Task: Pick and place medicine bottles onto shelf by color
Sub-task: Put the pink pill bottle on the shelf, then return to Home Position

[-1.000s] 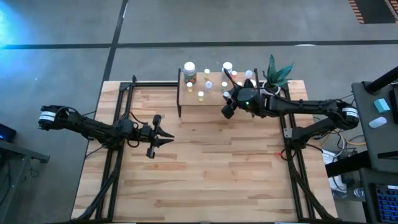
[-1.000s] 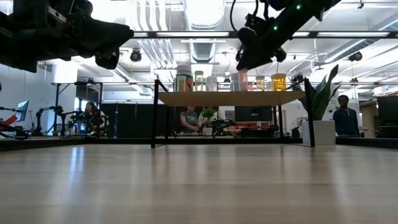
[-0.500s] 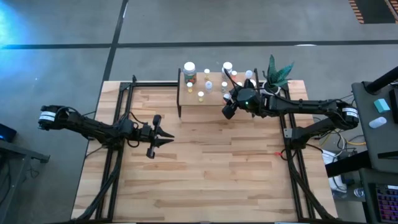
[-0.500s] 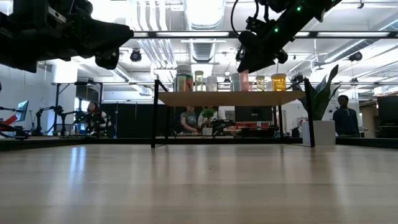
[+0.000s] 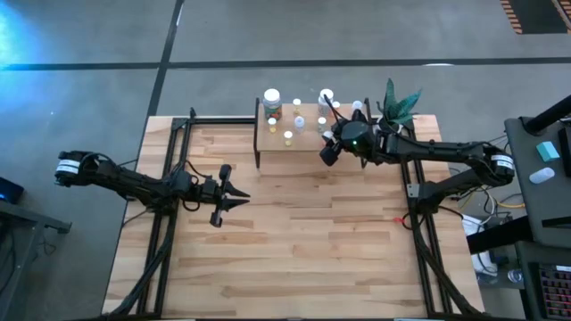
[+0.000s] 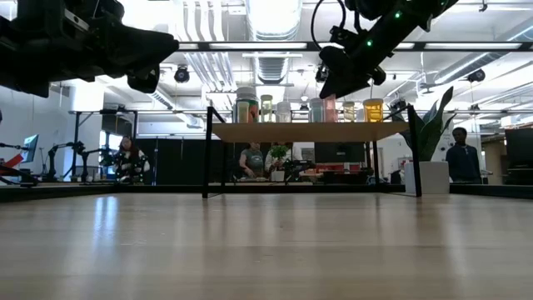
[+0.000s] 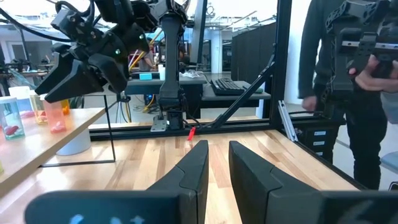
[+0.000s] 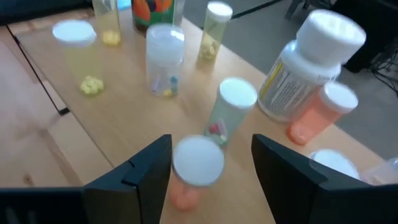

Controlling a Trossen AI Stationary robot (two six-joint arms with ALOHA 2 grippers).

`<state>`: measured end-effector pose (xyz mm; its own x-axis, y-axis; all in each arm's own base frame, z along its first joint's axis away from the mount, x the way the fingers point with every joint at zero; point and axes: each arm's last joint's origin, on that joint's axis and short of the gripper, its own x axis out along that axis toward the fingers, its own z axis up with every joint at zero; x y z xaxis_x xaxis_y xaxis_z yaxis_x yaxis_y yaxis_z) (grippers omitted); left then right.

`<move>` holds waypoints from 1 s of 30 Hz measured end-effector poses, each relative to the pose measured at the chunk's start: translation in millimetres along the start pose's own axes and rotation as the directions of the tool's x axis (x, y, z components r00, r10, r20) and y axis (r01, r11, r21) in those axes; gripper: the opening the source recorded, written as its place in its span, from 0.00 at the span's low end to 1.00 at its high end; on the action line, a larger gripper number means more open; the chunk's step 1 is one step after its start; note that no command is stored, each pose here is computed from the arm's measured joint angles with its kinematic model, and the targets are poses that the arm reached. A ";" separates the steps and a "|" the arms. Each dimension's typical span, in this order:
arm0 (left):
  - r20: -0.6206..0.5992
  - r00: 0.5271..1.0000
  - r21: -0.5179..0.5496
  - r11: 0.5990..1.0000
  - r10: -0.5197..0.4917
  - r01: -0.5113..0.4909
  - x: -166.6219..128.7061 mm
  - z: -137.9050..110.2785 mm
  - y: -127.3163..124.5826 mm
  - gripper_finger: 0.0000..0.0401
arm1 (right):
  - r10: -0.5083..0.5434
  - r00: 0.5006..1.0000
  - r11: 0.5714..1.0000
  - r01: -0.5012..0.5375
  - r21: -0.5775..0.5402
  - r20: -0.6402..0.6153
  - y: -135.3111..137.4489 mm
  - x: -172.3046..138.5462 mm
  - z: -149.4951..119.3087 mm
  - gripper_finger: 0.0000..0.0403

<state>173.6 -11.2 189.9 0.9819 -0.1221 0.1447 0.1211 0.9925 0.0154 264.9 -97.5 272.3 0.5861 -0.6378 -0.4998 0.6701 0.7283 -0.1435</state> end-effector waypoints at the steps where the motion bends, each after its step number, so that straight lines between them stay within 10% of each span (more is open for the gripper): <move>1: 0.000 1.000 0.000 1.000 0.000 0.000 0.0 0.0 0.0 0.11 | 0.001 1.000 1.000 -0.001 0.000 0.005 -0.1 -0.6 1.8 0.53; 14: -0.014 1.000 -0.001 1.000 -0.001 0.001 0.8 -2.2 -0.1 0.11 | 0.044 0.999 0.995 -0.046 -0.092 -0.018 6.4 -26.3 35.7 0.49; 25: -0.013 1.000 -0.001 1.000 -0.001 0.001 0.7 -2.0 0.0 0.11 | 0.086 0.985 0.979 -0.112 -0.173 -0.147 26.6 -28.1 -8.7 0.06; 30: -0.012 1.000 -0.001 1.000 0.000 0.000 0.7 -2.0 0.0 0.11 | 0.067 0.990 0.986 -0.085 -0.144 -0.127 20.9 -16.7 -19.0 0.03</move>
<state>174.6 -11.2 188.0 0.9836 -0.1224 0.1326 0.1215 0.9925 0.0149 260.5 -66.8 261.4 0.5667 -0.5508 -0.6128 0.5454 0.8082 -0.2222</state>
